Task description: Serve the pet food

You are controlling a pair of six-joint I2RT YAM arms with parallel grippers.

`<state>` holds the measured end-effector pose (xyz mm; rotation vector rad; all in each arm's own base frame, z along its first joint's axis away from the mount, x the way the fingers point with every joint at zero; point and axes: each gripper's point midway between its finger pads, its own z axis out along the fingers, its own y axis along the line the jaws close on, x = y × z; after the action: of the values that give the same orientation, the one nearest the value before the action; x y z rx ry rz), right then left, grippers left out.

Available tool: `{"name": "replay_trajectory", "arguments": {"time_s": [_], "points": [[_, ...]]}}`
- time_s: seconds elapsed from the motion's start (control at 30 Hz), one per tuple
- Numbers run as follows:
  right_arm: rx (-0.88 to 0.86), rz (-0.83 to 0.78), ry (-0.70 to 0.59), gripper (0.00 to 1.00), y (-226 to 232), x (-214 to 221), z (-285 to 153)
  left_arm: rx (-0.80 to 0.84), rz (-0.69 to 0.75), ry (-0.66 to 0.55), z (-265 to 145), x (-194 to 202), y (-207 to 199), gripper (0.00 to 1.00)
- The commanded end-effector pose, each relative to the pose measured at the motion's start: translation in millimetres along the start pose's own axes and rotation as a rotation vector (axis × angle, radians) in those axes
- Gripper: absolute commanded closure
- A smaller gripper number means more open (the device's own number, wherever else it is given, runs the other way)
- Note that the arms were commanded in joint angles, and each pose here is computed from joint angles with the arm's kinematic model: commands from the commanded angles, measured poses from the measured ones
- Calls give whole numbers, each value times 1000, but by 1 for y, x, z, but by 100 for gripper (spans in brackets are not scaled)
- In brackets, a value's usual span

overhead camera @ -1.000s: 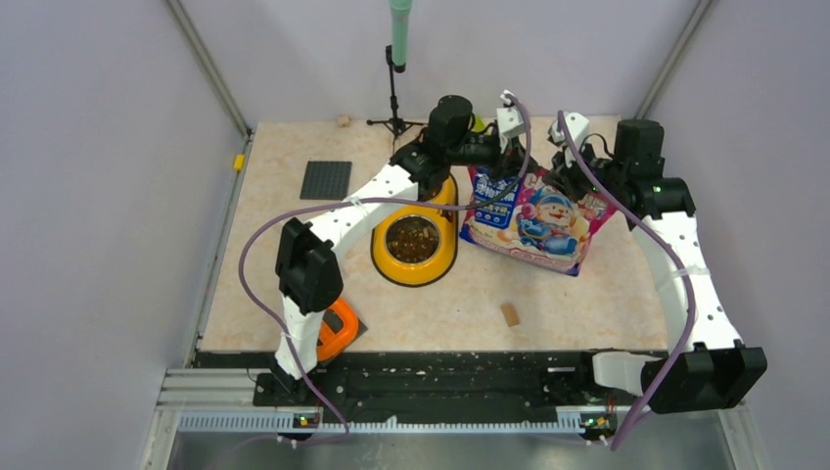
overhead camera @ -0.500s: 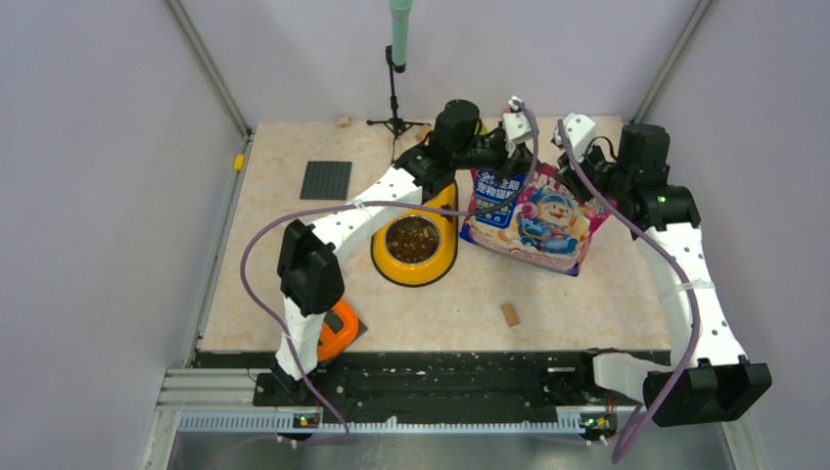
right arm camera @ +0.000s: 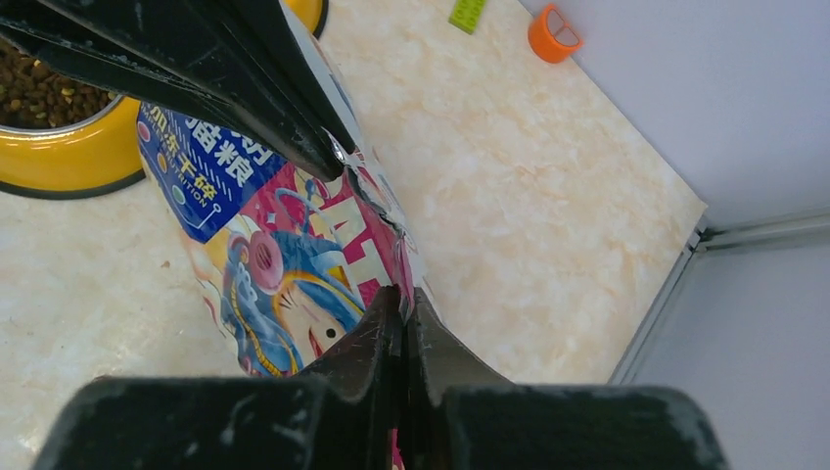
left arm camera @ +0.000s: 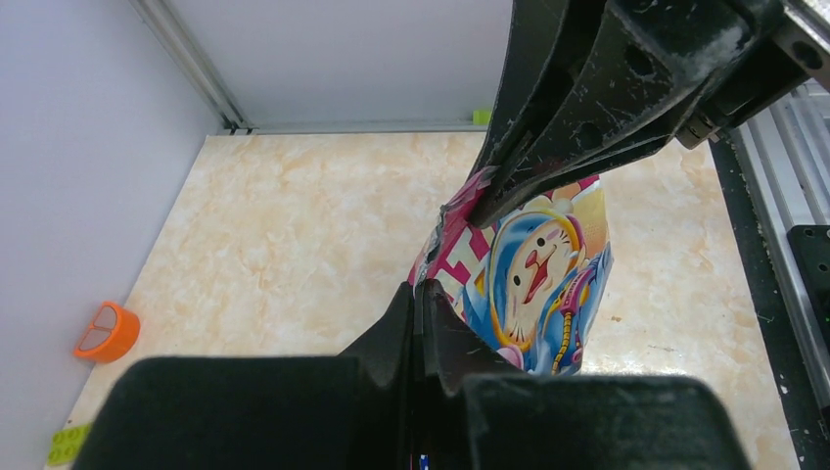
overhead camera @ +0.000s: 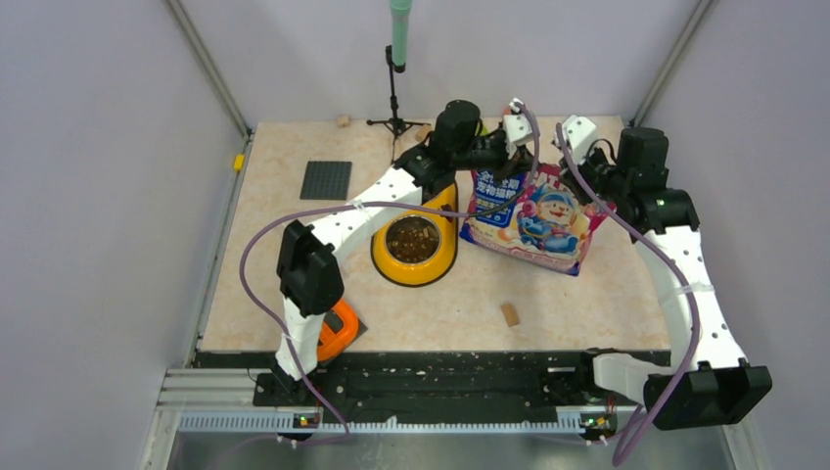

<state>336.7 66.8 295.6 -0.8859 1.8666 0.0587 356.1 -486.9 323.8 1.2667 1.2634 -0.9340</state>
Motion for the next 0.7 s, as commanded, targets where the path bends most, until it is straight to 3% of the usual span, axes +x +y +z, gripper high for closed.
{"name": "replay_trajectory", "arguments": {"time_s": [0.0,0.03,0.07,0.1,0.13,0.17,0.2,0.3,0.37,0.4,0.47,0.57,0.63,0.67], "points": [[122,-19,-36,100,-28,-14,-10,-32,-15,50,-14,3,3,100],[132,-5,-31,76,-30,-13,-10,-34,-14,52,-15,4,3,100],[138,0,-20,38,-30,-10,-10,-34,-11,53,-16,4,3,100],[155,-2,-13,31,-32,-8,-11,-37,-14,55,-16,5,4,100],[182,-7,-4,39,-36,-5,-13,-38,-14,55,-17,4,4,100],[186,-29,7,83,-36,-2,-15,-42,-16,57,-18,5,5,100],[212,-39,21,100,-39,2,-17,-45,-16,60,-18,6,5,100],[274,-37,36,100,-48,10,-24,-48,-15,65,-22,7,7,100],[289,-13,31,39,-49,10,-26,-49,-20,63,-25,7,8,100],[291,-8,28,34,-49,9,-26,-48,-23,63,-25,8,9,100],[276,-17,33,99,-47,9,-26,-52,-26,62,-27,8,10,100],[301,1,28,99,-53,7,-30,-53,-26,64,-29,9,11,100],[316,16,38,36,-56,8,-31,-55,-26,64,-30,9,11,100],[337,20,43,23,-59,9,-33,-54,-26,63,-30,9,11,100]]}}
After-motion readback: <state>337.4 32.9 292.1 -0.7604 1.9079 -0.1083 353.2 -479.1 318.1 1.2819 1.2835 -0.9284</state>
